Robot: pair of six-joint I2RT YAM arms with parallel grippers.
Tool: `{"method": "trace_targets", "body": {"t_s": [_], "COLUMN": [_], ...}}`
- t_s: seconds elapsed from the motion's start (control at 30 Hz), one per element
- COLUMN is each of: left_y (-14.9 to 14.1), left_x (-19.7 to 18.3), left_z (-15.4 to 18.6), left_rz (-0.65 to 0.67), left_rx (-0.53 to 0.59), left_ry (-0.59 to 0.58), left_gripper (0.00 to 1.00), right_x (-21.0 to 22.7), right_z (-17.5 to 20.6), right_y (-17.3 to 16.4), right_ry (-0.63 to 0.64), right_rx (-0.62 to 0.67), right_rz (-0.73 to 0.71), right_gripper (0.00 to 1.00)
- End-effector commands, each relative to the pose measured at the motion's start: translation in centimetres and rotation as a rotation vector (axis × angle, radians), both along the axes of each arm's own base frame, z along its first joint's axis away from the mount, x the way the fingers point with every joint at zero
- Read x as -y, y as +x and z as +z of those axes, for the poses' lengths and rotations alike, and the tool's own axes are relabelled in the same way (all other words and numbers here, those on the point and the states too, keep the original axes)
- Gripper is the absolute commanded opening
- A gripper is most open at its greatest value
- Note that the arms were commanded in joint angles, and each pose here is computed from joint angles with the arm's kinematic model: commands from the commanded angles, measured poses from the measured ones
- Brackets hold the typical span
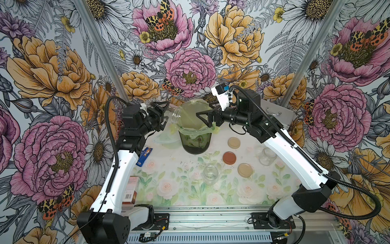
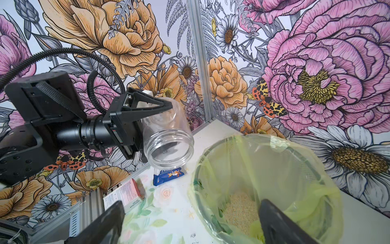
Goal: Empty moldy rice from jars
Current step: Place the jar at the center of the board.
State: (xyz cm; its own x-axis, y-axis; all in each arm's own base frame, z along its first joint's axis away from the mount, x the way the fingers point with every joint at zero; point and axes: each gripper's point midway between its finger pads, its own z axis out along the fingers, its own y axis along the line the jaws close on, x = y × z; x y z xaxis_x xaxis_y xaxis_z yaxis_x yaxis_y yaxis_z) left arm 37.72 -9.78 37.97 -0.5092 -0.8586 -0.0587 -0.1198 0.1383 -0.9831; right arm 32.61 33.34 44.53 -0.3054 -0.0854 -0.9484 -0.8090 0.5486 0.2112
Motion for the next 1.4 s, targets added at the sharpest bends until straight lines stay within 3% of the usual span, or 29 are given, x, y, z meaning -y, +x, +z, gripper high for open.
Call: {"method": "trace_targets", "body": {"t_s": [0.0, 0.27, 0.5, 0.7, 1.0, 1.37], "left_y": [-1.1, -3.2, -5.8, -8.3, -9.9, -9.6], "left_x": [-1.2, -2.1, -2.6, -1.2, 1.3, 3.2], "left_z": [3.5, 1.2, -1.3, -3.2, -3.5, -2.6], "left_rz": [0.038, 0.083, 0.140, 0.146, 0.106, 0.057], "left_rx": [0.100, 0.055, 0.002, -0.053, -0.075, -0.069], "left_ry": [-0.199, -0.434, -0.558, -0.616, -0.604, -0.600], "left_gripper": [0.00, 0.00, 0.00, 0.00, 0.00, 0.00], "right_x": [0.0, -0.9, -2.9, -4.7, -6.9, -9.3], "right_z": [0.8, -0.8, -2.9, -5.2, -7.3, -7.7], "right_y": [-1.3, -1.8, -3.9, -4.5, -4.7, -5.5], "right_ry": [0.013, -0.011, -0.078, -0.107, -0.109, -0.105], "right_rx": [0.009, -0.120, -0.155, -0.214, -0.297, -0.325], "right_rz": [-0.002, -0.057, -0.082, -0.118, -0.111, -0.034], "right_gripper": [0.99, 0.99, 1.00, 0.99, 0.78, 0.64]}}
